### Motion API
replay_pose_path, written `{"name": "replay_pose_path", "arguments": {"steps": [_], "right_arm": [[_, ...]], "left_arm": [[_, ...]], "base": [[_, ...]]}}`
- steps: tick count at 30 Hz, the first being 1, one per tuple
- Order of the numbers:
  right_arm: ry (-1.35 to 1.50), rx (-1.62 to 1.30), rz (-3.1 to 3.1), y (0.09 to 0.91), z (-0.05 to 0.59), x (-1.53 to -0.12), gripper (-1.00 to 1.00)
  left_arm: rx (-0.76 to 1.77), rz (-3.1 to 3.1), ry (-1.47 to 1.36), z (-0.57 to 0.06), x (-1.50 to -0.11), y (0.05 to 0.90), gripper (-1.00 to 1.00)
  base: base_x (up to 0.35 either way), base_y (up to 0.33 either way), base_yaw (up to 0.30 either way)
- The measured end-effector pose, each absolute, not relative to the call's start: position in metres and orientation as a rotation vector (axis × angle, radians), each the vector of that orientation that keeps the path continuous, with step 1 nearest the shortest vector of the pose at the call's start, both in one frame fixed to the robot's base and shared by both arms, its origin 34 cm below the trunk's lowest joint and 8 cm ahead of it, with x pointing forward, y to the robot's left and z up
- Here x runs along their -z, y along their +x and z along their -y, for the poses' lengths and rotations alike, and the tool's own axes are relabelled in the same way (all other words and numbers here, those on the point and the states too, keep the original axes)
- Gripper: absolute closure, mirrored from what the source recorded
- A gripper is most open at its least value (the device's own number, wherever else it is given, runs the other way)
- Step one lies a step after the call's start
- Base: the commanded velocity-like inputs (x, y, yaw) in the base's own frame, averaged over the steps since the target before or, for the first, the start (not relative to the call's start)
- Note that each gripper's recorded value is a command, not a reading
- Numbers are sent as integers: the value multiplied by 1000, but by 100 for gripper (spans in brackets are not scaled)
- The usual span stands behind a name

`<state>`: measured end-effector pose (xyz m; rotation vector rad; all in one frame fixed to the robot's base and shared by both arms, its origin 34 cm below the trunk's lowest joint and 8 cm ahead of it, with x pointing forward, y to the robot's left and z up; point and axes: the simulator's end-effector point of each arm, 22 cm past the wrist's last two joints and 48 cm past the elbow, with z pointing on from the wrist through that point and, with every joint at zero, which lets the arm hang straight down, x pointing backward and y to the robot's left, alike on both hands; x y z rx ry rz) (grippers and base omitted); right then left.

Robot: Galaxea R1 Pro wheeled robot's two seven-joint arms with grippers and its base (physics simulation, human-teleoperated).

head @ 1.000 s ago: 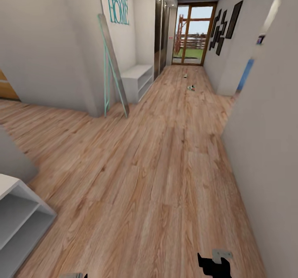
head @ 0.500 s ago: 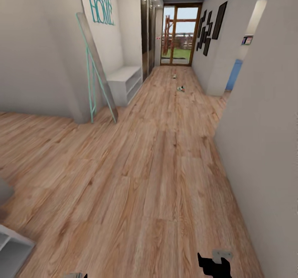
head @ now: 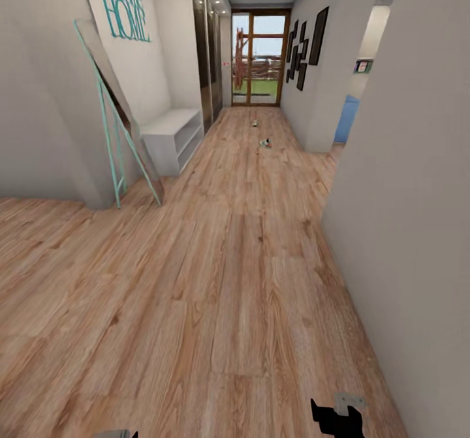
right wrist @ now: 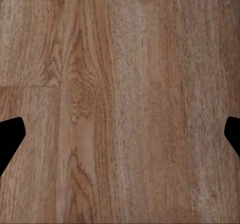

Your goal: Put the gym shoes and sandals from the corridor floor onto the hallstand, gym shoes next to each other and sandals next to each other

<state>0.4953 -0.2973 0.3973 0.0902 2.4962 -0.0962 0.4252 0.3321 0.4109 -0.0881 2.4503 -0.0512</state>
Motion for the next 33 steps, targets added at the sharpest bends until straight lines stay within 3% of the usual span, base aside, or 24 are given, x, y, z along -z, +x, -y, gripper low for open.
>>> {"name": "replay_pose_path", "arguments": {"steps": [33], "right_arm": [[89,94,-2483,500,297,-402,-100]], "left_arm": [[53,-2441,-88,-332,-414,428,-100]], "base": [[335,0,-2]]}}
